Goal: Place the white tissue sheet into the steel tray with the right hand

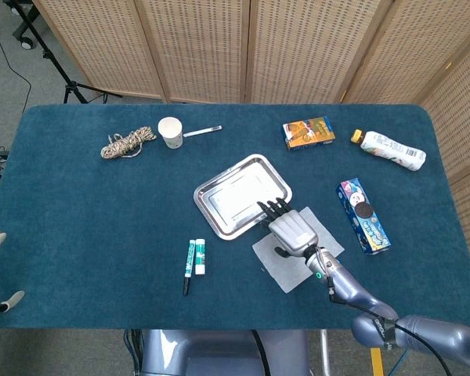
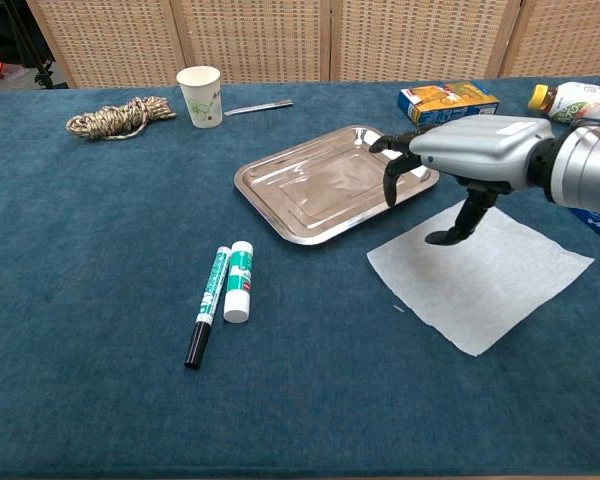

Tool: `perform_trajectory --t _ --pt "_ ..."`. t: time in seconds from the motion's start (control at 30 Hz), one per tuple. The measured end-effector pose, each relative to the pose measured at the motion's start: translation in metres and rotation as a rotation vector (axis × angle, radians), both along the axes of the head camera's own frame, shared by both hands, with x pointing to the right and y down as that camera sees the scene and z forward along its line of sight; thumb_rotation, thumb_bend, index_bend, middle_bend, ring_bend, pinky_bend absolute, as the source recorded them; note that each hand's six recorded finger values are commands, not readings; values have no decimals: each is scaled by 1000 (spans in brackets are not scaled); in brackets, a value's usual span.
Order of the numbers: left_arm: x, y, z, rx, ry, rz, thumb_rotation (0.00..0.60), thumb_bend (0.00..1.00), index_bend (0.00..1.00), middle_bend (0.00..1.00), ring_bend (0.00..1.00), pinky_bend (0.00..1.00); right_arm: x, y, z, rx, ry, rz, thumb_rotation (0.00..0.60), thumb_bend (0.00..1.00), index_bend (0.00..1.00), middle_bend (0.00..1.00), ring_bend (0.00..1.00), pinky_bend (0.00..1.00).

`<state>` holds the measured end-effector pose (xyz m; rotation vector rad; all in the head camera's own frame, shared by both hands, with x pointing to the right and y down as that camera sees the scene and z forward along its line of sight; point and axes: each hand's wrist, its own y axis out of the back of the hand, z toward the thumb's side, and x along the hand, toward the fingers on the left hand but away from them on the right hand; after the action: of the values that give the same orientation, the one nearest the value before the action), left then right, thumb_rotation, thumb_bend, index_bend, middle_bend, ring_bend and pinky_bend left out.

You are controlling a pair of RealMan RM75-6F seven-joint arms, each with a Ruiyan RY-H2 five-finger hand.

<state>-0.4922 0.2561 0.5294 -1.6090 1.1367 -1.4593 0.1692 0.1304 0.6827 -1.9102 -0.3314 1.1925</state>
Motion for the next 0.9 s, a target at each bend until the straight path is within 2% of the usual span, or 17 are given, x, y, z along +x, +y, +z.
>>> perform_trajectory --t 0.53,0.9 --pt "1 -1 3 -10 -6 -2 600 0 0 0 0 0 -26 11 22 -1 35 -70 600 311 333 0 0 0" --pt "-1 -2 3 -13 -1 -6 600 0 0 0 0 0 -29 13 31 -5 65 -80 600 337 380 0 0 0"
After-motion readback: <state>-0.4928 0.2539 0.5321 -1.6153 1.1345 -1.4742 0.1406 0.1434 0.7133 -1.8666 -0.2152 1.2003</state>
